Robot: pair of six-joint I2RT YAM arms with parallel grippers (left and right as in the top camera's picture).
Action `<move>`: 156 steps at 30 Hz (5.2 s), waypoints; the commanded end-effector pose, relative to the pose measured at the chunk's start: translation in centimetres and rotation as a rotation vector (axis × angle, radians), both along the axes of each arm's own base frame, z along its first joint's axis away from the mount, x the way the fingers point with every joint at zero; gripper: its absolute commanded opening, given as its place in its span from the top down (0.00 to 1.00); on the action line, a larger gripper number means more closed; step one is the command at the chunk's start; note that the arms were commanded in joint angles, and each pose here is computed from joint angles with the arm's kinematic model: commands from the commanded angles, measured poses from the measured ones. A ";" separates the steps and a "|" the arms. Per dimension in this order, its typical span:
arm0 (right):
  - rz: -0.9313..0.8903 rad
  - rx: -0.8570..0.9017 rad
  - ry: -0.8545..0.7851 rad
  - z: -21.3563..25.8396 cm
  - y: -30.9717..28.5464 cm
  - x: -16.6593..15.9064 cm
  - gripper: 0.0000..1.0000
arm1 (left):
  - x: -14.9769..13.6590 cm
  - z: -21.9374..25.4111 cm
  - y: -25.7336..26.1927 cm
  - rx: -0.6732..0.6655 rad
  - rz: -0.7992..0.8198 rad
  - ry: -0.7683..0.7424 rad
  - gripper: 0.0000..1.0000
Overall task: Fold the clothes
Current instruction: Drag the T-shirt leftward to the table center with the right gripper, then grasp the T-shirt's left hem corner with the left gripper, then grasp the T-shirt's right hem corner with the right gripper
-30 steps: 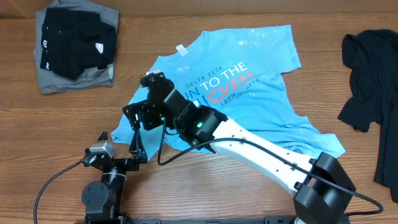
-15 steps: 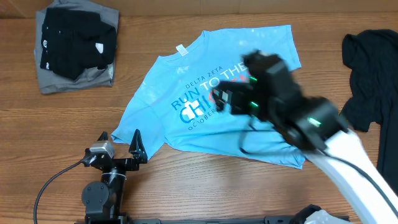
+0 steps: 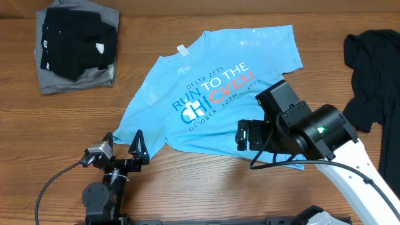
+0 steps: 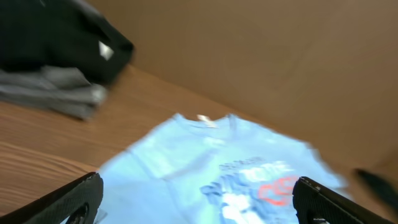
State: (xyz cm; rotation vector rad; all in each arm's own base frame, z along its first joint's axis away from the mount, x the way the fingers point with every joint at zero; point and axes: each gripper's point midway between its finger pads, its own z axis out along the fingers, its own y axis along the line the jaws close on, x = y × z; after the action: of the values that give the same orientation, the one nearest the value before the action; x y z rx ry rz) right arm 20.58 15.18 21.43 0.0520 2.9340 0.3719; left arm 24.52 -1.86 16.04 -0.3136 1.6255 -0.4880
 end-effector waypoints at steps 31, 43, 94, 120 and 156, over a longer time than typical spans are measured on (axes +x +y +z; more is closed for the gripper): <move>-0.005 0.142 -0.047 0.5 2.8 1.8 0.00 | 1.4 7.1 -4.2 0.064 -0.356 0.827 0.00; -0.040 0.051 -0.095 0.1 1.2 2.6 0.00 | -0.8 -3.8 1.9 -0.020 0.148 1.545 0.00; -0.652 -0.190 0.290 -10.5 -13.2 -1.2 0.00 | -2.7 -19.1 2.2 0.004 0.192 1.843 0.89; -1.126 0.005 0.405 -17.1 -18.3 -3.2 0.13 | -2.7 -19.1 2.2 0.009 0.184 1.840 0.96; -1.127 0.028 0.316 -20.4 -18.5 -2.5 0.60 | -2.5 -19.1 2.2 0.010 0.184 1.833 0.96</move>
State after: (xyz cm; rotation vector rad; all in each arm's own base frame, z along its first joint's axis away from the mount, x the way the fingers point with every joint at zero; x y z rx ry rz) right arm 18.13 -3.02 1.06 1.7578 2.6178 0.2289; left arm 25.05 -1.62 -0.64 -1.0744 3.2042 -0.1307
